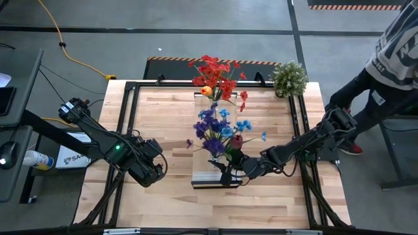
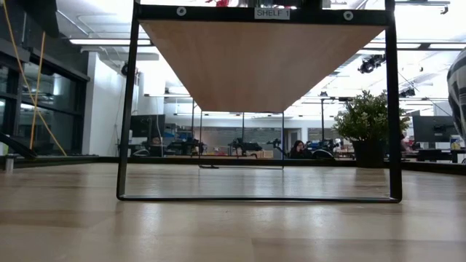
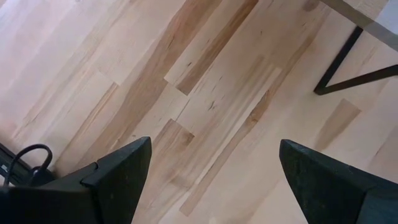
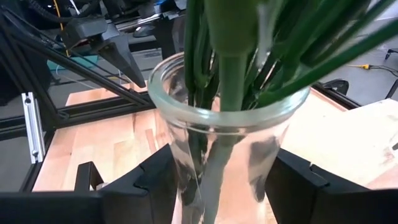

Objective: Pick and place flowers into a vace then onto a shelf
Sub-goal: Put the transparent vase with flowers on the shelf

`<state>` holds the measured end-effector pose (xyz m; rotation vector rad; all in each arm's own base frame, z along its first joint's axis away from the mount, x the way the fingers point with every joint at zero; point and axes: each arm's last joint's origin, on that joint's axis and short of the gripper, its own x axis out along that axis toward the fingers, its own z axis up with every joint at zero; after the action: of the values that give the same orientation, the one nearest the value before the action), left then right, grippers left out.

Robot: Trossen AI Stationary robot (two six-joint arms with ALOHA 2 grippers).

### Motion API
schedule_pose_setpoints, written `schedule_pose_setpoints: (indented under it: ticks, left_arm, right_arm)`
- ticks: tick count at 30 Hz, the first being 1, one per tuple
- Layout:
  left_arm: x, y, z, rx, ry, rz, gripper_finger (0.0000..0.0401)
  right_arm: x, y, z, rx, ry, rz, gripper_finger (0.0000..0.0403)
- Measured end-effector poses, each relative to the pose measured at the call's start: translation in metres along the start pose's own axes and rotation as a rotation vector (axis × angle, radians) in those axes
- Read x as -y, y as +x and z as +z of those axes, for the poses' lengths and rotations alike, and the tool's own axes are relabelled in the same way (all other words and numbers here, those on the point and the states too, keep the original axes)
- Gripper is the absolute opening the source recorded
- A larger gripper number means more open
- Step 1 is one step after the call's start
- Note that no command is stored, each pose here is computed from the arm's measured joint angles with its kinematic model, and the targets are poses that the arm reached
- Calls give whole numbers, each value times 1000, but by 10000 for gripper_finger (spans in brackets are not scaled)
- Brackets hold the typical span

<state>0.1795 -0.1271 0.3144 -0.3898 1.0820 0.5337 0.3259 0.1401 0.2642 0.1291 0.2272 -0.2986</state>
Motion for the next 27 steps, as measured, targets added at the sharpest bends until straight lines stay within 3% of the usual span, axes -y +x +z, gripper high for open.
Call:
schedule_pose_setpoints:
  ticks: [21,27]
  left_arm:
    - [0,0,0,-7,8,-2,385]
    - [0,0,0,-6,8,-1,385]
  right_arm:
    - [-1,0,-1,-17,-6,31,204]
    - [-1,0,-2,-27,-11,45,235]
